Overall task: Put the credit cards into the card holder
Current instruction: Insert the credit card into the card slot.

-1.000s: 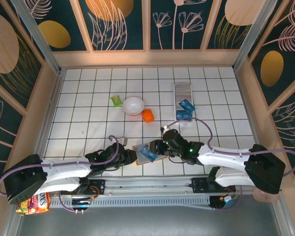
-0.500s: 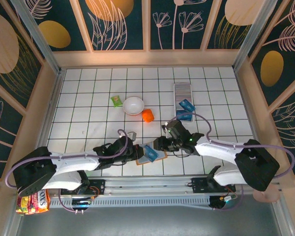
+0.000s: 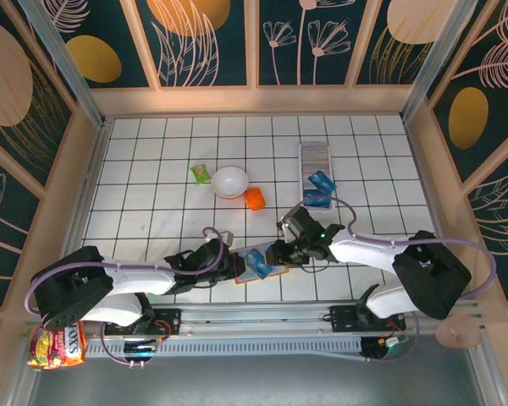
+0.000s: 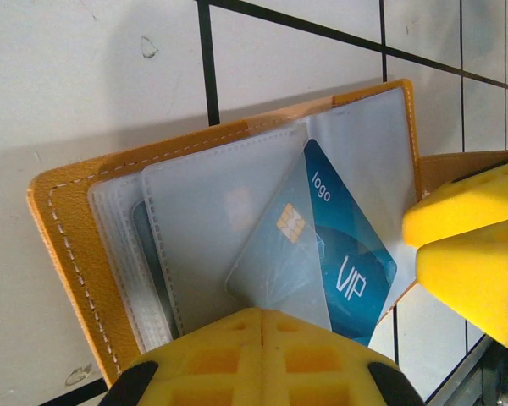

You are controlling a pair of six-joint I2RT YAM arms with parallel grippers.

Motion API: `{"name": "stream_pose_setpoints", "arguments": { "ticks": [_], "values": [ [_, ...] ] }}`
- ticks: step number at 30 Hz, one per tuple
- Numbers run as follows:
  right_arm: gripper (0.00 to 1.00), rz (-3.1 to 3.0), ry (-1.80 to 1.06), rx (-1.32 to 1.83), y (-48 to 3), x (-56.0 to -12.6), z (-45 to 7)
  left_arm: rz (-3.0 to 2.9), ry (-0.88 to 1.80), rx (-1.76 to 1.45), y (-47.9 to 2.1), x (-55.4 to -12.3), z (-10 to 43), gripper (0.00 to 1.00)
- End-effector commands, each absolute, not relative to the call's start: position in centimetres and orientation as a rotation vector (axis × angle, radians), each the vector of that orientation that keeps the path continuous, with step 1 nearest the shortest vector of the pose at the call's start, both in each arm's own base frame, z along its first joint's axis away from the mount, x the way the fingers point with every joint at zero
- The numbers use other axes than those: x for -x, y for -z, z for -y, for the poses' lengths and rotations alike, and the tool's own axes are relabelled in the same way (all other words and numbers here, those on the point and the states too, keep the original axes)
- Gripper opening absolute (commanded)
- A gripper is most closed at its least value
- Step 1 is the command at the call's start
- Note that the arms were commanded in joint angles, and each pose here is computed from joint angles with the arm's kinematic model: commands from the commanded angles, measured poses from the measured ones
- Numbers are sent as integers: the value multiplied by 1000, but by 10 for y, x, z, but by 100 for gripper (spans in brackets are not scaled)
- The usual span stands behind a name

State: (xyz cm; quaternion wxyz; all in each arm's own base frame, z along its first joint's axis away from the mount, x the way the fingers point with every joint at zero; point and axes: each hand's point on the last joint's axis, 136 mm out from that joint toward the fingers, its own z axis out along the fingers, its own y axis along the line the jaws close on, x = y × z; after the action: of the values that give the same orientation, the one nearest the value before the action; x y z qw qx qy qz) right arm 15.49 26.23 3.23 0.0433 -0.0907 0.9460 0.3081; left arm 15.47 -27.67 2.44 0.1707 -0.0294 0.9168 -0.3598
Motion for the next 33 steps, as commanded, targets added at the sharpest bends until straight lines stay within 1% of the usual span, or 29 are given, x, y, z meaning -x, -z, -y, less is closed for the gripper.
{"name": "stream_pose_setpoints", "arguments": {
  "ticks": [1,11,18,20,28,31,33],
  "values": [
    [42,-2937,-936,282,-29,-150,-261,-2672,898,112,3,-146,255,0],
    [40,-2901,-1098,308,-38,-145,-277,-2700,879,98,13,-142,252,0],
    [38,-2906,-1127,314,-34,-146,-278,-2703,871,100,15,-140,248,0],
    [38,-2908,-1121,316,-33,-146,-278,-2703,873,102,15,-140,248,0],
    [38,-2957,-917,327,-17,-153,-258,-2709,873,105,16,-139,246,0],
    [38,-2949,-944,344,-19,-152,-261,-2704,874,108,15,-139,246,0],
    [36,-2937,-1019,360,-22,-149,-268,-2703,875,112,15,-139,246,0]
  ]
}}
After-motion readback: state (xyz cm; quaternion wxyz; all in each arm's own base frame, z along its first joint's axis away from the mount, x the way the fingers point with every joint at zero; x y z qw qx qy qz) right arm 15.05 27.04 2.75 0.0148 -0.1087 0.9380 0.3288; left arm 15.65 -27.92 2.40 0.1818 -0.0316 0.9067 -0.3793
